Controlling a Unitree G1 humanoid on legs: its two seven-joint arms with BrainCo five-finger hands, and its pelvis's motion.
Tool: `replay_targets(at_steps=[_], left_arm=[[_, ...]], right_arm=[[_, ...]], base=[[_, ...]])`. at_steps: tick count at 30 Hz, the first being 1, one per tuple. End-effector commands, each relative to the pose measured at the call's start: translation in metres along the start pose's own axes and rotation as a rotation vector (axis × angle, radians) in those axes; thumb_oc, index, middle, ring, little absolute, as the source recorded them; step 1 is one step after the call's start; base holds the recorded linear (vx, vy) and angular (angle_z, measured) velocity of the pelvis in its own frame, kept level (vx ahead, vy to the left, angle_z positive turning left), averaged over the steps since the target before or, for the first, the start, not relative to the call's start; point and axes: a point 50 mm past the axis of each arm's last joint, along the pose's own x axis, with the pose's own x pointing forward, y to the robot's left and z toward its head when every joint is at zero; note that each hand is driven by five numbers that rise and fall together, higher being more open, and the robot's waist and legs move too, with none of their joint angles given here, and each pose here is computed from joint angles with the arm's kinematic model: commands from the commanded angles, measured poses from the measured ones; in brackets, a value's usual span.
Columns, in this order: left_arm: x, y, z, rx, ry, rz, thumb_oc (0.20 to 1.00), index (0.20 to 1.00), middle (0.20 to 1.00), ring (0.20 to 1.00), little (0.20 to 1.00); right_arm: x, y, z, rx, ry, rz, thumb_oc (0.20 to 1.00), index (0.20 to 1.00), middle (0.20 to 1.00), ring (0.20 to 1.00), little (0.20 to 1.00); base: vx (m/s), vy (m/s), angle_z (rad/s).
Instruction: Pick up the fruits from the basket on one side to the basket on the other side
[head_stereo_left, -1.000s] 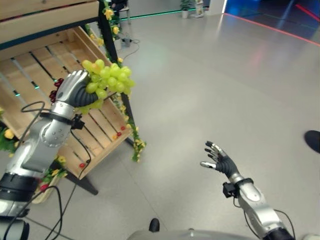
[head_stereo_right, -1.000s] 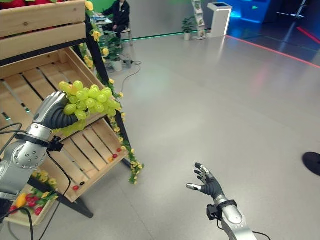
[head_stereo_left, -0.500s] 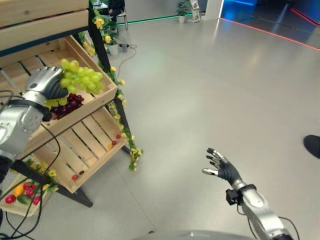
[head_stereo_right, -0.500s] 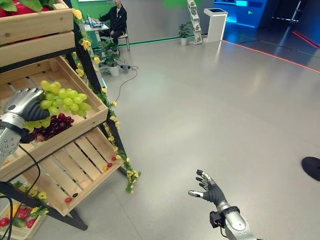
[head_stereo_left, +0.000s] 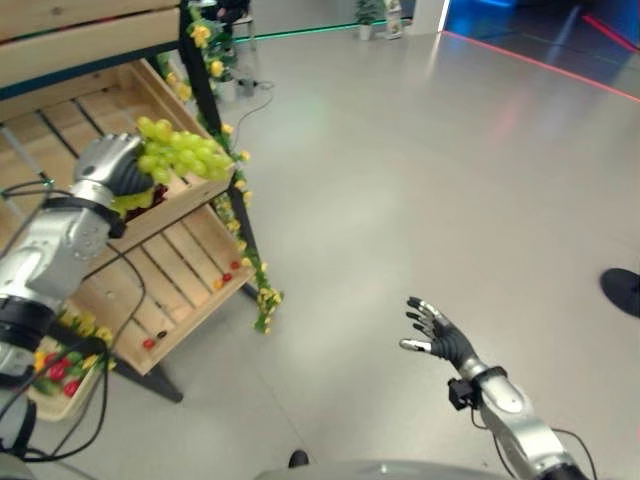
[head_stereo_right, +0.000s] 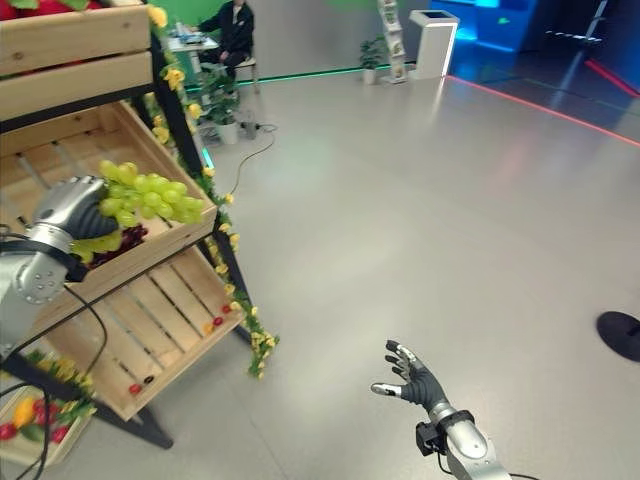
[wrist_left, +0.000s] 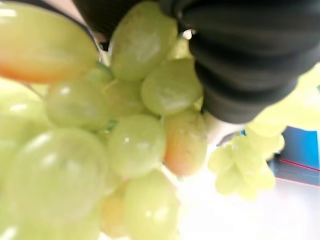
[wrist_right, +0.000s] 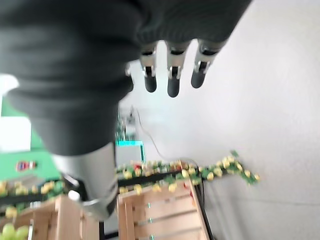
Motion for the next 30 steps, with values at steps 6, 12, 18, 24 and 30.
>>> replay_targets(at_steps=[6,12,18,24,30], left_arm=[[0.038,0.072,0.035,0.011,-0.140,0.280,0.200,0.200,0.200,0.200,0.200],[0.040,0.079,0.047,0.022,-0.187,0.295,0.200,0.200,0.200,0.200,0.200],[0.048,0.081,0.054,0.012,-0.204,0.300,0.200,0.200,0.200,0.200,0.200],[0.048,0.086,0.053,0.033,-0.202,0.321,0.200,0.200,0.200,0.200,0.200],[0.054,0.078,0.060,0.031,-0.217,0.296,0.200,0.200,0.200,0.200,0.200]], right_arm=[[0.015,-0.005,0.050,-0.081,-0.238,-0.059,1.000,1.000,1.000,1.000,1.000],[0.023,0.007,0.051,-0.058,-0.241,-0.053,1.000,1.000,1.000,1.000,1.000],[0.022,0.003,0.044,-0.079,-0.214,-0.058,1.000,1.000,1.000,1.000,1.000],[0.018,-0.003,0.040,-0.111,-0.190,-0.069,1.000,1.000,1.000,1.000,1.000],[0.015,-0.009,0.032,-0.125,-0.149,-0.079,1.000,1.000,1.000,1.000,1.000]], base=[[0.25,0.219,0.63],[0.20,0.341,0.22],[0.17,0.075,0.17],[0.12,-0.024,0.44],[0.09,-0.018,-0.15]])
